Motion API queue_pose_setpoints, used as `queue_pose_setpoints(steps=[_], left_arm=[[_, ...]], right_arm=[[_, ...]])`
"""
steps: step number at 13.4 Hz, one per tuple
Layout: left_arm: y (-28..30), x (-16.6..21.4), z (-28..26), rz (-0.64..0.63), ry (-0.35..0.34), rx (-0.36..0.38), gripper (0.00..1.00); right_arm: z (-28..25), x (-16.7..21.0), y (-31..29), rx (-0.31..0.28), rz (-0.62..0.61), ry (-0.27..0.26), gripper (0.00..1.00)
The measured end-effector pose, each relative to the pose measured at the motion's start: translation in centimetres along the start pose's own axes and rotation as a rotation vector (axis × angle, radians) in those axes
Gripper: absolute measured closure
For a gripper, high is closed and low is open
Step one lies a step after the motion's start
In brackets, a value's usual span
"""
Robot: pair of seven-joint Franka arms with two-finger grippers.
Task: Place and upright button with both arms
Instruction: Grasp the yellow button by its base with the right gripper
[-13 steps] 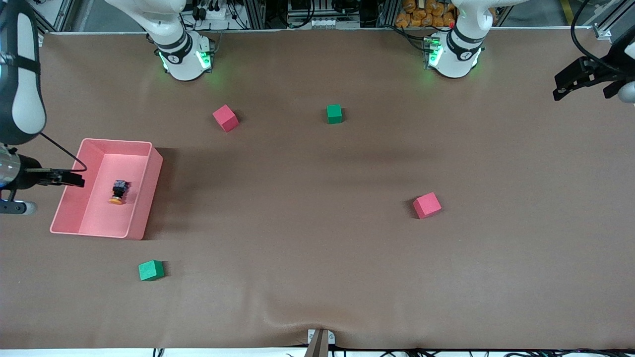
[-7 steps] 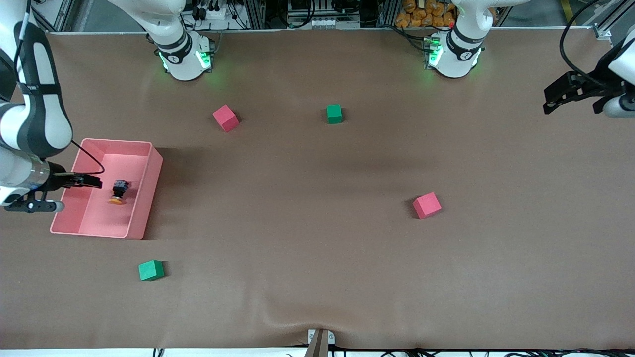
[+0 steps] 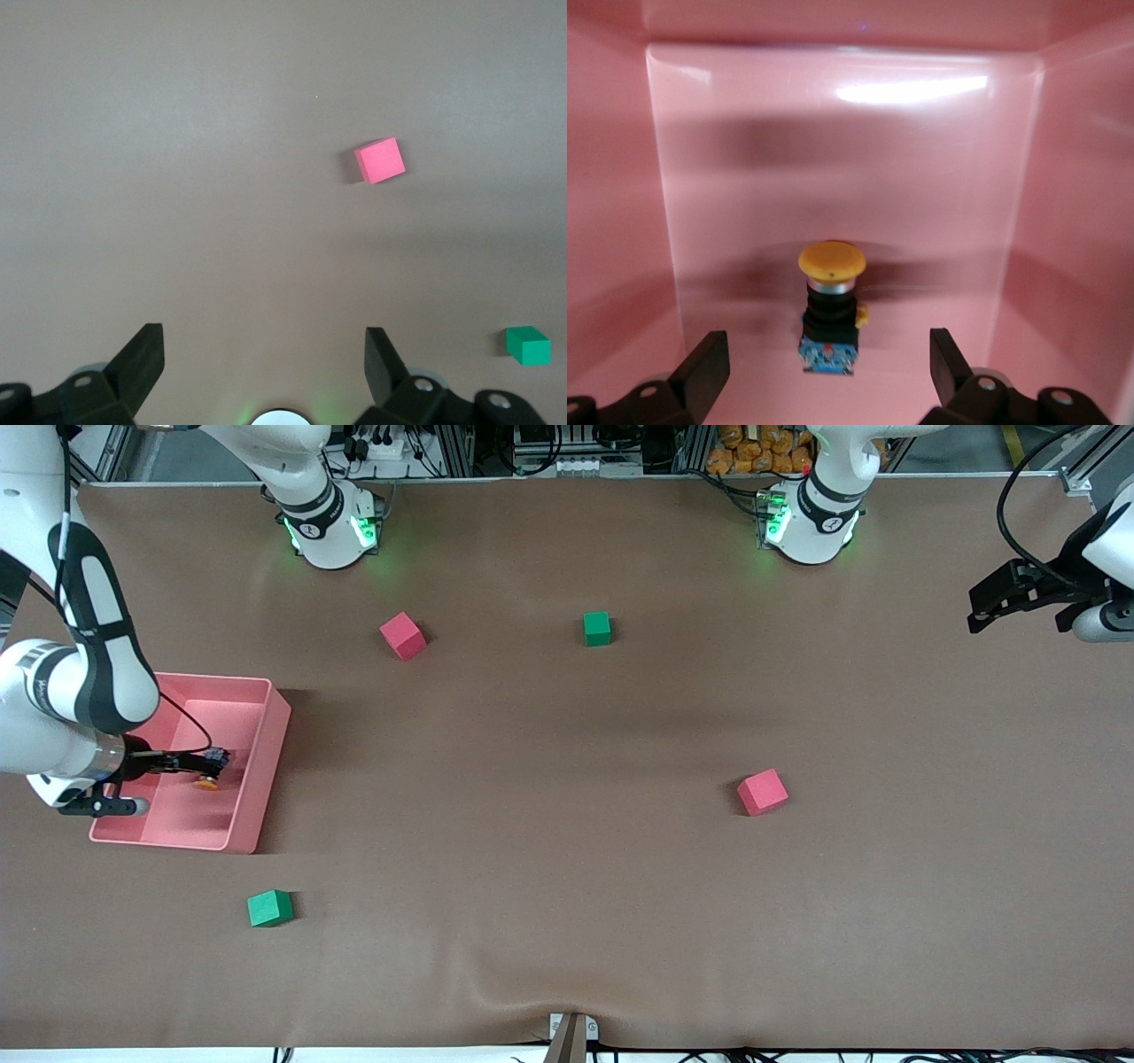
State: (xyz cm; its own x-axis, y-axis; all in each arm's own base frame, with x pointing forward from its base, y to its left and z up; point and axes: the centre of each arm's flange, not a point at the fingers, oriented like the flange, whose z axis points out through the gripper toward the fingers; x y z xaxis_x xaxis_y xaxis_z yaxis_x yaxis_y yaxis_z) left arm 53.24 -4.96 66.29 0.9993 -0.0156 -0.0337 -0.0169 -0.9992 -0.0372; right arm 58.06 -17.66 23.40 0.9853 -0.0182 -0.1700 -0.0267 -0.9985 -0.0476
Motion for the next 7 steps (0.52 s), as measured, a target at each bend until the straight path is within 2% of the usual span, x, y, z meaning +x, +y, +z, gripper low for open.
queue_pose_setpoints(steps=[7], left_arm=[[0.7, 0.1, 0.6, 0.012, -0.012, 0.001, 0.00]], right_arm=[[3.2, -0.5, -0.1, 0.002, -0.044, 0.019, 0.00]])
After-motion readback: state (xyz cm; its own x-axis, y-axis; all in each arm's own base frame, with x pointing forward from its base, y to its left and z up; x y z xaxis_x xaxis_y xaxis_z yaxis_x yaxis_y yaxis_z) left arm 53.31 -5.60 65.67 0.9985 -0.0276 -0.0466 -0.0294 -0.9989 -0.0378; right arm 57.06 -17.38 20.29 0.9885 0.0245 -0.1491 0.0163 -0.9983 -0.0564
